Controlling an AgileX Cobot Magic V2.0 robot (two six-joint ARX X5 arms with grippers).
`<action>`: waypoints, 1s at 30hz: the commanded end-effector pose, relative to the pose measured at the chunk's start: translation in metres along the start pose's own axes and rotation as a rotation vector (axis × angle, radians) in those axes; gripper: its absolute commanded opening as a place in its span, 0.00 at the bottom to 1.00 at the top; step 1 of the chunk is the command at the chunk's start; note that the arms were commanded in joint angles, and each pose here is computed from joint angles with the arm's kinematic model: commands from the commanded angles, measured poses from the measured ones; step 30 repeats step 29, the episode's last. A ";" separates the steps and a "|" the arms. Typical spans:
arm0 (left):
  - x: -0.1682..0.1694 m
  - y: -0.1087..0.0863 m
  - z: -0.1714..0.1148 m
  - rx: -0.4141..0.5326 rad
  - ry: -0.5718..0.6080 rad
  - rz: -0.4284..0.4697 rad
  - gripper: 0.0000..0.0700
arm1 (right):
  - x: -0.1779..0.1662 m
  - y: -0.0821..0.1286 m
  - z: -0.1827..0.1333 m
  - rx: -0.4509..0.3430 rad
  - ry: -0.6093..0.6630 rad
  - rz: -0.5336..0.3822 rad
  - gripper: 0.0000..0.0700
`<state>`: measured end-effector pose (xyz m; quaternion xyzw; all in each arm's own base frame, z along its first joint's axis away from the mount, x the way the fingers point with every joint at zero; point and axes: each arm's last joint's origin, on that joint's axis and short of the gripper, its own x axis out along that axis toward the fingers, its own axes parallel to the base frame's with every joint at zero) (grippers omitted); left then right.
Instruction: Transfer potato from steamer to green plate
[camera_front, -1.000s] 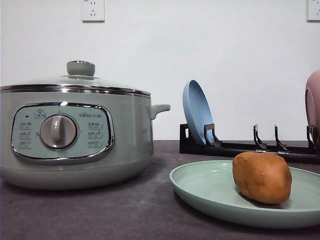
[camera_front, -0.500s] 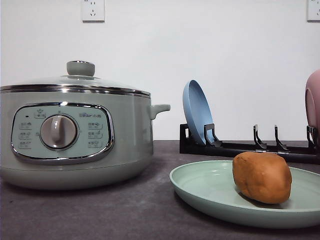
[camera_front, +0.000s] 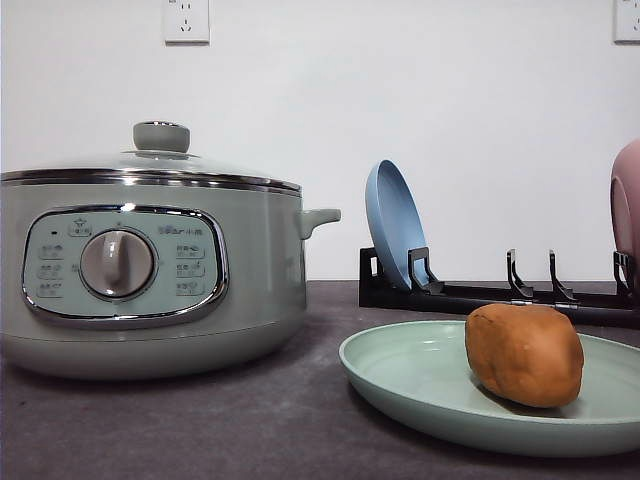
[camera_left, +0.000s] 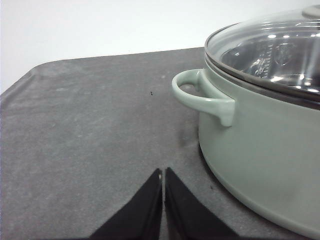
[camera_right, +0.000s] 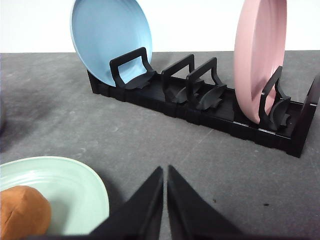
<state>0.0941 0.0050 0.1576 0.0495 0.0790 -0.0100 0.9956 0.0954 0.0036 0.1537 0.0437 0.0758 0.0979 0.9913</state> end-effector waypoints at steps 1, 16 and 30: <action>0.001 0.000 -0.005 -0.008 0.027 -0.002 0.00 | 0.000 0.000 -0.002 0.010 0.004 0.003 0.00; 0.001 0.000 -0.005 -0.008 0.027 -0.002 0.00 | 0.000 0.000 -0.002 0.010 0.004 0.003 0.00; 0.001 0.000 -0.006 -0.008 0.027 -0.002 0.00 | 0.000 0.000 -0.002 0.010 0.004 0.003 0.00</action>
